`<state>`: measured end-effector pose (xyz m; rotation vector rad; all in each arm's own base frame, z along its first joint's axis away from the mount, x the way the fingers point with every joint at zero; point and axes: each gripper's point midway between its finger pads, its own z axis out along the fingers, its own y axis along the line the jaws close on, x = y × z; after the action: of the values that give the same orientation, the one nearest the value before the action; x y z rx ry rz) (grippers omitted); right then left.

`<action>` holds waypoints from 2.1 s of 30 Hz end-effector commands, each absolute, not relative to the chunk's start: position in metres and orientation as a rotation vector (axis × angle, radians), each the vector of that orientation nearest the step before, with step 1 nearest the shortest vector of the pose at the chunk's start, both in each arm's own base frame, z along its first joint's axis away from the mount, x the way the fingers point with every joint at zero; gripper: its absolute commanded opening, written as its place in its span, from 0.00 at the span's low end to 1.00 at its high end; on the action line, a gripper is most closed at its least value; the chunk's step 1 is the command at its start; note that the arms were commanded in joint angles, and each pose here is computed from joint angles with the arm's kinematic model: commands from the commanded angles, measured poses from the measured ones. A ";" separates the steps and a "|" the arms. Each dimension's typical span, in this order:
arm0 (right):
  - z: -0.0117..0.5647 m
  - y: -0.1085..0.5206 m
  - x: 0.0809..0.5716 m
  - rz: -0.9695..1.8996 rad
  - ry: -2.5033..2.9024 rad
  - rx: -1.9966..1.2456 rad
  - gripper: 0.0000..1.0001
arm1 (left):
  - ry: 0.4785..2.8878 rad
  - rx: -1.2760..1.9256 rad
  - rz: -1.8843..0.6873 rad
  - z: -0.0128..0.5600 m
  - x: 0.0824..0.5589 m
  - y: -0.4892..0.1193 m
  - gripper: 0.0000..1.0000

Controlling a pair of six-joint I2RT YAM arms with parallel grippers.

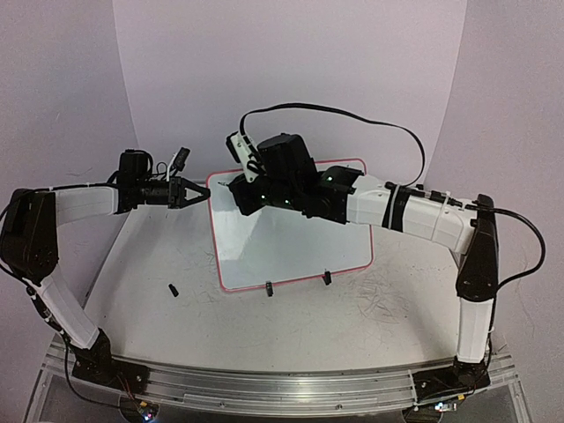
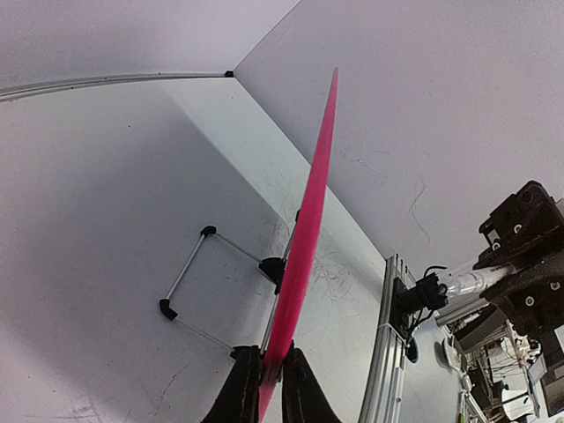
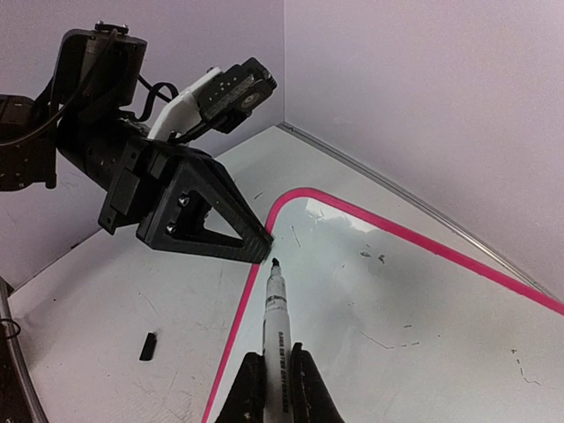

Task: Write a sentence on the whiteboard
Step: Hold the whiteboard at the center of the board, then write a sentence on the whiteboard.

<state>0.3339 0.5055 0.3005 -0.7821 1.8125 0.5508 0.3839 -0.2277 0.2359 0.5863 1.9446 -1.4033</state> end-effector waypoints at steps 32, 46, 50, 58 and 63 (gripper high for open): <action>0.295 0.532 0.341 0.499 1.814 -0.787 0.00 | 1.881 0.659 -1.417 0.241 0.387 -0.231 0.03; 0.298 0.528 0.336 0.509 1.814 -0.765 0.00 | 1.877 0.662 -1.410 0.244 0.382 -0.231 0.00; 0.298 0.533 0.339 0.501 1.805 -0.758 0.00 | 1.873 0.664 -1.411 0.246 0.382 -0.231 0.00; 0.298 0.536 0.346 0.476 1.800 -0.731 0.00 | 1.870 0.668 -1.412 0.247 0.380 -0.231 0.00; 0.297 0.540 0.350 0.465 1.794 -0.726 0.00 | 1.868 0.672 -1.416 0.248 0.380 -0.233 0.00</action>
<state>0.3441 0.5320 0.2869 -0.7576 1.8328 0.4724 0.3856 -0.2312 0.2252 0.6408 1.9227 -1.4086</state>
